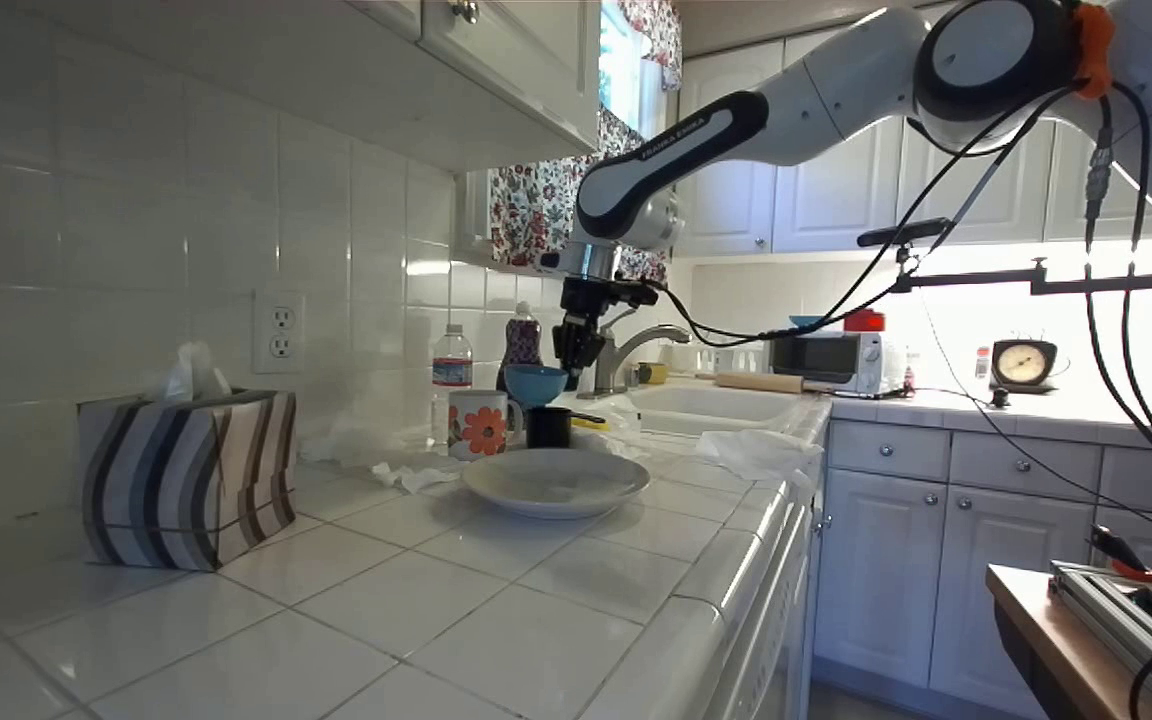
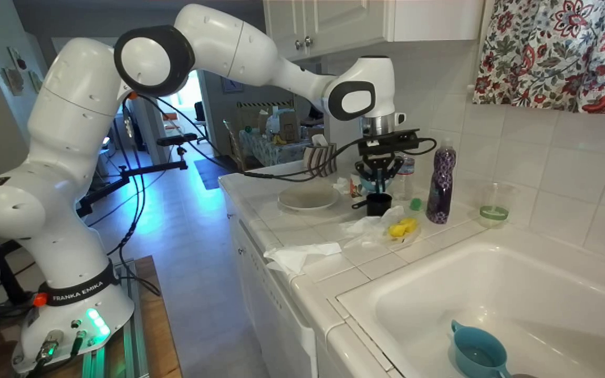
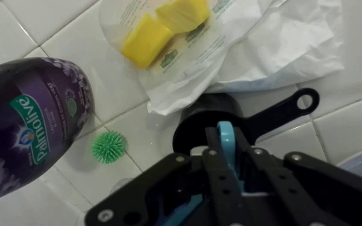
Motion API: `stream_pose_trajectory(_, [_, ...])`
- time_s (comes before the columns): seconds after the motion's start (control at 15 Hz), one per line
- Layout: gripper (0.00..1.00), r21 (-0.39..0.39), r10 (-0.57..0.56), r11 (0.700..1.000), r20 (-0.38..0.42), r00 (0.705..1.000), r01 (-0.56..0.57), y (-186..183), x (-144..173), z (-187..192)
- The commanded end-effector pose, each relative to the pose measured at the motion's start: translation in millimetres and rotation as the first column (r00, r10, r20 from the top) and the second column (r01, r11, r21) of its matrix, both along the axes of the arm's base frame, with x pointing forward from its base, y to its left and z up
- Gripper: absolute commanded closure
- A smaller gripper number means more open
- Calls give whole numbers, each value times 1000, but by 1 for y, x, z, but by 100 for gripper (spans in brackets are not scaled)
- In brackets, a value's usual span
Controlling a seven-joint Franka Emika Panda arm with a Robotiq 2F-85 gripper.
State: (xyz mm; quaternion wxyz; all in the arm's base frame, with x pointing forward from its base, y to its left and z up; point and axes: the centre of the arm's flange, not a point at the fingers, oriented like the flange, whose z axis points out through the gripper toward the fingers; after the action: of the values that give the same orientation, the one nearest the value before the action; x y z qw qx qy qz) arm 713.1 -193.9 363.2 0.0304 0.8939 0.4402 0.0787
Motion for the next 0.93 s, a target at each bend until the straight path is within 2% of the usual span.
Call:
stream_pose_trajectory(0.0, [97,0,20,1000,20,1000,-20,0,24,5])
stream_pose_trajectory(0.87, [97,3,58,998,42,997,-59,16,55,9])
